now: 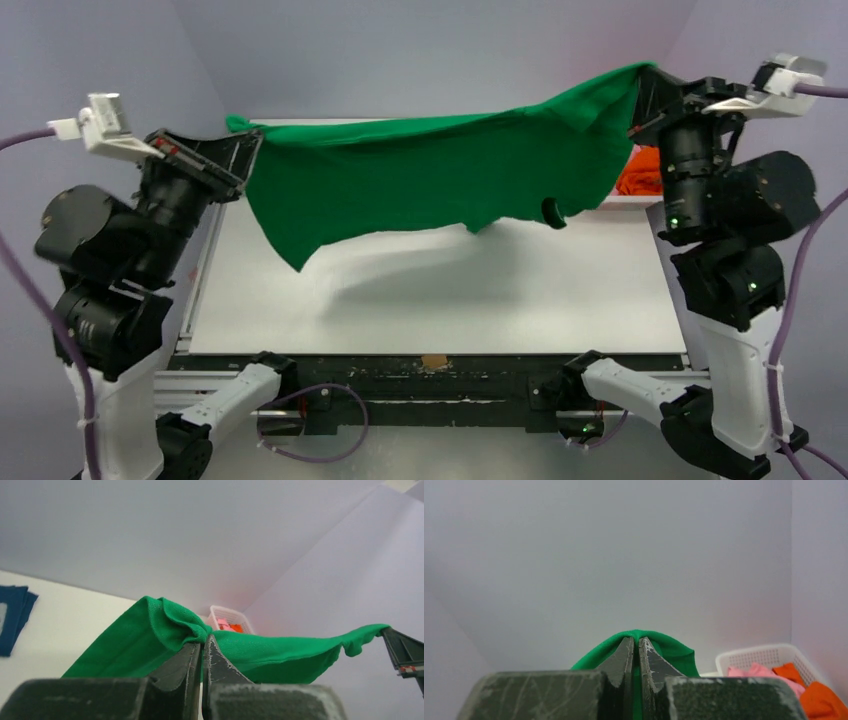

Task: Fold and stack the t-shirts
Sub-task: Flatten out the tshirt

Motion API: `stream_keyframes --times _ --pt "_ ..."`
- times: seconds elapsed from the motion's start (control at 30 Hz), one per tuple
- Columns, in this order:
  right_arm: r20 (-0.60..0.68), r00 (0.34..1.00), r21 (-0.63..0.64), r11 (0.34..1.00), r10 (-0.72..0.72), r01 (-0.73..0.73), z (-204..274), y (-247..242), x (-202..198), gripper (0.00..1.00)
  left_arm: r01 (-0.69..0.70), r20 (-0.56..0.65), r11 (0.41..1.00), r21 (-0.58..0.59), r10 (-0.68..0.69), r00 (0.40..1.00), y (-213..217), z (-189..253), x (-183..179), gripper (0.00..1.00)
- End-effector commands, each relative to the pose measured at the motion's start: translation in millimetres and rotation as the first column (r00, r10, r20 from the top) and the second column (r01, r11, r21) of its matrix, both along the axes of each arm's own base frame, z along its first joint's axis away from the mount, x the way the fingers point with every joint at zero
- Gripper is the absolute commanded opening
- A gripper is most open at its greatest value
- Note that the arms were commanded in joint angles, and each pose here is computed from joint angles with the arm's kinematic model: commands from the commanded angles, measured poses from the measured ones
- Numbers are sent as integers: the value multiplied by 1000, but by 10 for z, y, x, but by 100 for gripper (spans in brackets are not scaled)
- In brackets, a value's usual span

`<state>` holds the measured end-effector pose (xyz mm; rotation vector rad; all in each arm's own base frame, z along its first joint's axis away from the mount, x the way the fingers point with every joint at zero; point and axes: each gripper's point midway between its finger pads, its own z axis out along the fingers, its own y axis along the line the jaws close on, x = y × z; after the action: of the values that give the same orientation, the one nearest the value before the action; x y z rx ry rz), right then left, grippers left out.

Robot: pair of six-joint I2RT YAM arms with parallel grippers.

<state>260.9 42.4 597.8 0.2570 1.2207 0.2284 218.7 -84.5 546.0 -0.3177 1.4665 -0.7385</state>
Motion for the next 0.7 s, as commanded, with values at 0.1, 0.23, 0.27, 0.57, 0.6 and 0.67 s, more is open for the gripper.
stream_keyframes --times 0.1,0.23,0.27,0.57,0.6,0.67 --pt "188 964 -100 980 189 -172 699 12 -759 0 77 220 996 38 -84 972 105 551 -806 0" --pt "262 932 -132 965 252 -225 896 -28 -1131 0 108 280 993 42 -116 953 131 645 -1093 0" --pt "276 925 -136 963 261 -231 925 -39 -1196 0 117 292 992 43 -124 948 131 664 -1151 0" --pt "197 962 -153 975 190 -161 633 -69 -944 0 130 192 991 34 -134 972 49 380 -925 0" --pt "174 969 -162 976 173 -145 566 -49 -836 0 110 162 993 33 -114 980 53 307 -816 0" --pt "115 986 -173 979 125 -104 388 -20 -581 0 38 86 999 30 -40 995 105 114 -538 0"
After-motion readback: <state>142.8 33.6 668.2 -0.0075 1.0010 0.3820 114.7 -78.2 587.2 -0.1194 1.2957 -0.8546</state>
